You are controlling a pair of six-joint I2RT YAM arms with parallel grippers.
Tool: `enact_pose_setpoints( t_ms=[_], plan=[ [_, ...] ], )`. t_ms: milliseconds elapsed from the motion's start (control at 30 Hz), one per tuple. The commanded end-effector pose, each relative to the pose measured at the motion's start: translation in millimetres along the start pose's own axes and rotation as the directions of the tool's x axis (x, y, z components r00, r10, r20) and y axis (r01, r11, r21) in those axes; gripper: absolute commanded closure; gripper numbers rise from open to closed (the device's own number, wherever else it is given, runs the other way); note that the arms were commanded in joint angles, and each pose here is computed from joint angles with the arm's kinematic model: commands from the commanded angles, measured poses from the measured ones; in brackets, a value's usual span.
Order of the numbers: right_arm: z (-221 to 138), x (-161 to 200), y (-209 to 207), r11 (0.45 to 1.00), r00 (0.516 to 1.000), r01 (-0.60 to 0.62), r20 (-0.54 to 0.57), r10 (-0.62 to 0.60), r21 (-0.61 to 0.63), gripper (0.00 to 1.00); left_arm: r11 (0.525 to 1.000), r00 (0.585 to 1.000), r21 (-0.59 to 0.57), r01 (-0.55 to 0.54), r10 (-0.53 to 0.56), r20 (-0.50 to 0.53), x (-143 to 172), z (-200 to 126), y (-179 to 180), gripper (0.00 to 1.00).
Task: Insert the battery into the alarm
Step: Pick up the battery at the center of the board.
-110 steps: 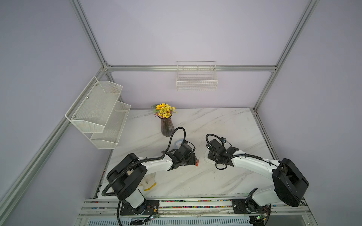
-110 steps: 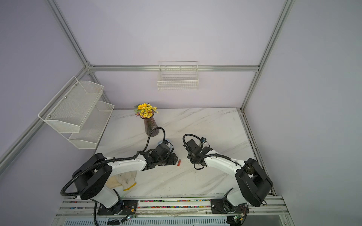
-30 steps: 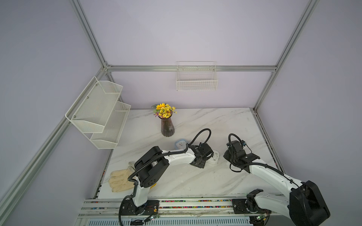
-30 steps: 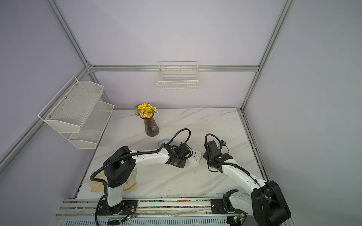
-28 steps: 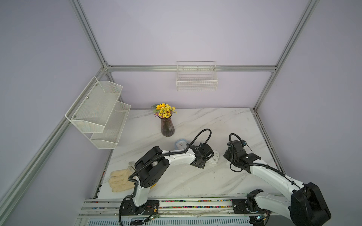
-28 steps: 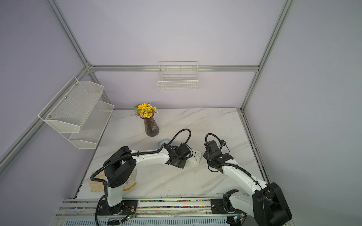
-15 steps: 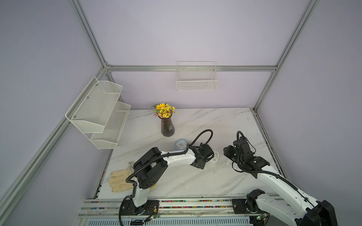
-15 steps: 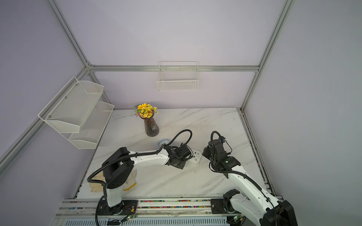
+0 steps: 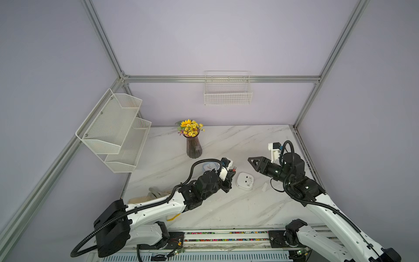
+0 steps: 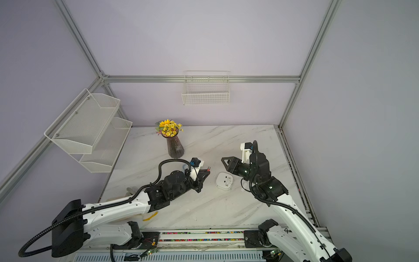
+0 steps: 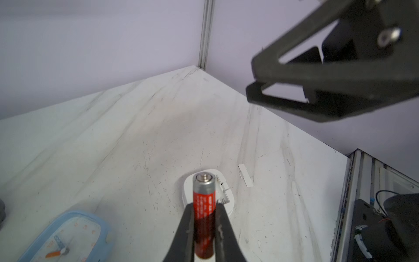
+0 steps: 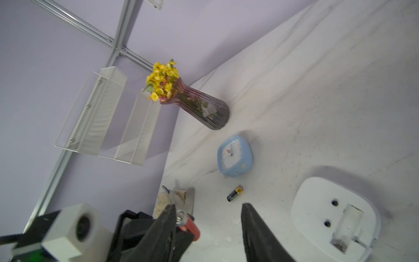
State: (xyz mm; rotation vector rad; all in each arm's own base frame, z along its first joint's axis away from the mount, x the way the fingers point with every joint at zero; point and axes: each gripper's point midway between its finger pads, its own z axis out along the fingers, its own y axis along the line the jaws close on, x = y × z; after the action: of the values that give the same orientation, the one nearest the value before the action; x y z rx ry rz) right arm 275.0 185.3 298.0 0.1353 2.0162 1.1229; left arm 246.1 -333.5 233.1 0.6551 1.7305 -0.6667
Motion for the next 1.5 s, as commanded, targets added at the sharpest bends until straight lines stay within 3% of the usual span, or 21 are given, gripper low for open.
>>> enact_pose_setpoints(
  t_ms=[0, 200, 367, 733, 1033, 1467],
  plan=[
    [2, 5, 30, 0.997, 0.996, 0.062, -0.067, -0.065, -0.051, 0.51, 0.986, 0.957, 0.064, -0.157, 0.136, 0.255, -59, -10, -20, 1.00],
    [17, 32, 48, 0.978, 0.972, 0.192, -0.153, -0.177, 0.086, 0.53, 0.982, 0.936, 0.032, -0.185, 0.167, 0.311, -65, -17, -17, 1.00],
    [26, 42, 50, 0.964, 0.961, 0.231, -0.184, -0.205, 0.133, 0.65, 0.986, 0.929, 0.011, -0.168, 0.155, 0.335, -67, -21, -13, 1.00],
    [25, 41, 36, 0.926, 0.954, 0.279, -0.181, -0.237, 0.255, 0.63, 0.989, 0.935, -0.062, -0.135, 0.148, 0.322, -63, -24, 3, 1.00],
    [35, 49, 42, 0.943, 0.954, 0.265, -0.197, -0.226, 0.201, 0.63, 0.990, 0.939, -0.055, -0.131, 0.141, 0.314, -61, -25, 2, 1.00],
    [46, 55, 39, 0.946, 0.954, 0.256, -0.212, -0.214, 0.197, 0.77, 0.993, 0.940, -0.034, -0.110, 0.115, 0.323, -65, -24, -1, 1.00]
  ],
)
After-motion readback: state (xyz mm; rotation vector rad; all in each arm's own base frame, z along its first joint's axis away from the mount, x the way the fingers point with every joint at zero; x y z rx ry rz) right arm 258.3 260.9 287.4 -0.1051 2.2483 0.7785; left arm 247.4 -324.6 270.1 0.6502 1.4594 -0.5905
